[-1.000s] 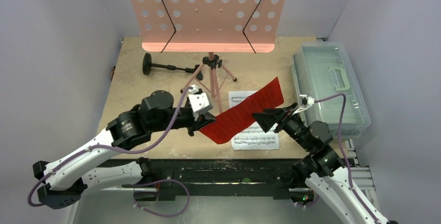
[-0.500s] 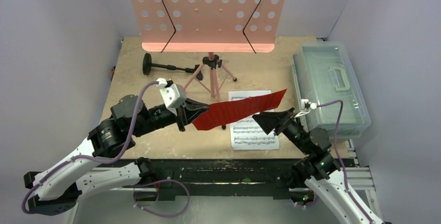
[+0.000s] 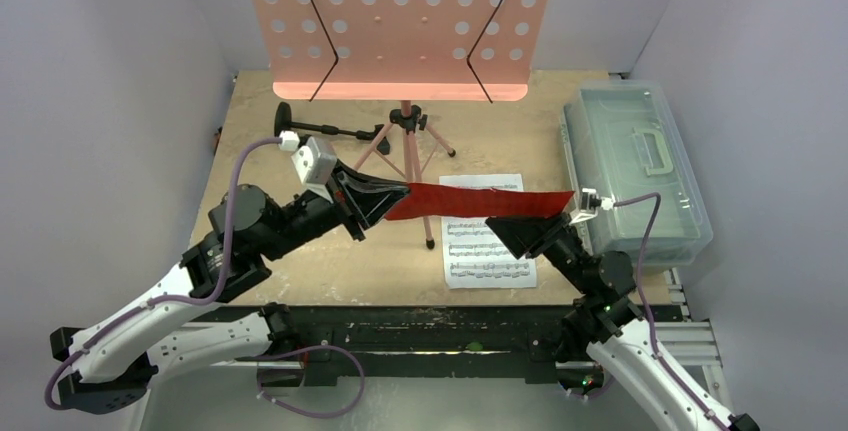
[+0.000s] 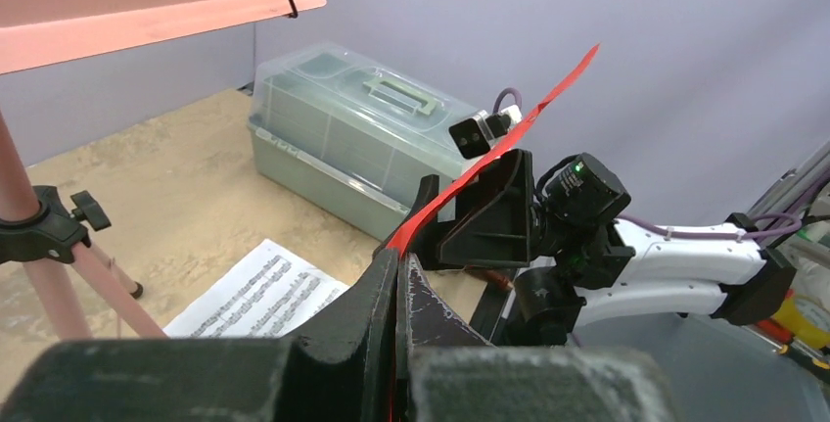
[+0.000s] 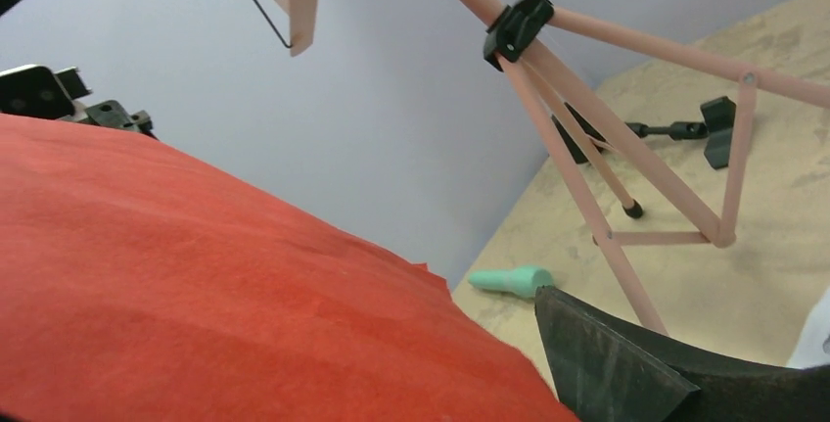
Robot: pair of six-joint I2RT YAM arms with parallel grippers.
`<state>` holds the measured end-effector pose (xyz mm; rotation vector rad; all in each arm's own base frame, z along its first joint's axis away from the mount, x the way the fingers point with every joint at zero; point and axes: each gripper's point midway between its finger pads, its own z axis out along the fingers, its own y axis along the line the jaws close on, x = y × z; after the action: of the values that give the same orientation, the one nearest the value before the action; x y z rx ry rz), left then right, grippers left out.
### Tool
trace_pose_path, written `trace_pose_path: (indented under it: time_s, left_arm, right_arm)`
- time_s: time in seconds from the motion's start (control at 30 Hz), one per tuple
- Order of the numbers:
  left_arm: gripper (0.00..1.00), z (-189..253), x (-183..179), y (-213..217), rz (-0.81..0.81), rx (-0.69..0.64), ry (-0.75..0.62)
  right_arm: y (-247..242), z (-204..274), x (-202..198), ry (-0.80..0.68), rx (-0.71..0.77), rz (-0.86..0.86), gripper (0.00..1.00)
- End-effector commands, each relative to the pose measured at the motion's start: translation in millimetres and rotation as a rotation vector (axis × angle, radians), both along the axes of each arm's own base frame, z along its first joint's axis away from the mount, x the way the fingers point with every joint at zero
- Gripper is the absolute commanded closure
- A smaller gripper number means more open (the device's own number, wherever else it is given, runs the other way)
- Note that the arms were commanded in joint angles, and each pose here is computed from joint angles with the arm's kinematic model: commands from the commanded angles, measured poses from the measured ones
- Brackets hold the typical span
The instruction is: Set up the instrument practice props
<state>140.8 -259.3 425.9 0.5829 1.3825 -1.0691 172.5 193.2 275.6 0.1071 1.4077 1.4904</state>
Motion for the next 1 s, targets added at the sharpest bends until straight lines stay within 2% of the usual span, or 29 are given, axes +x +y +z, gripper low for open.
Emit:
trace_pose_path:
  time_s: [0.0,0.17,0.3,0.43,0.63,0.83,0.97]
  left_arm:
    - [1.00,18,-7,-4,-0.044,-0.132,0.047]
    - [1.00,19,-7,-3,-0.042,-0.221,0.120]
    - [1.00,12,7,6,0.043,-0.328,0.222]
    - [1.00,10,14,11,0.070,-0.422,0.257]
    - [1.00,5,13,10,0.061,-0.444,0.278]
    - [1.00,7,12,14,0.060,-0.464,0.286]
    - [1.00,5,14,11,0.063,-0.465,0.291]
  right_arm:
    - [-7,38,-7,-0.151,0.053,-0.025,0.08]
    - [-19,63,-26,-0.290,0.142,-0.031,0.26]
    - [-24,78,-38,-0.358,0.155,-0.025,0.27]
    - [-26,92,-41,-0.399,0.118,-0.046,0.27]
    - [-34,95,-27,-0.354,0.058,-0.145,0.30]
    - [-48,75,-3,-0.235,-0.007,-0.278,0.27]
    - [-46,74,-4,-0.252,-0.038,-0.270,0.27]
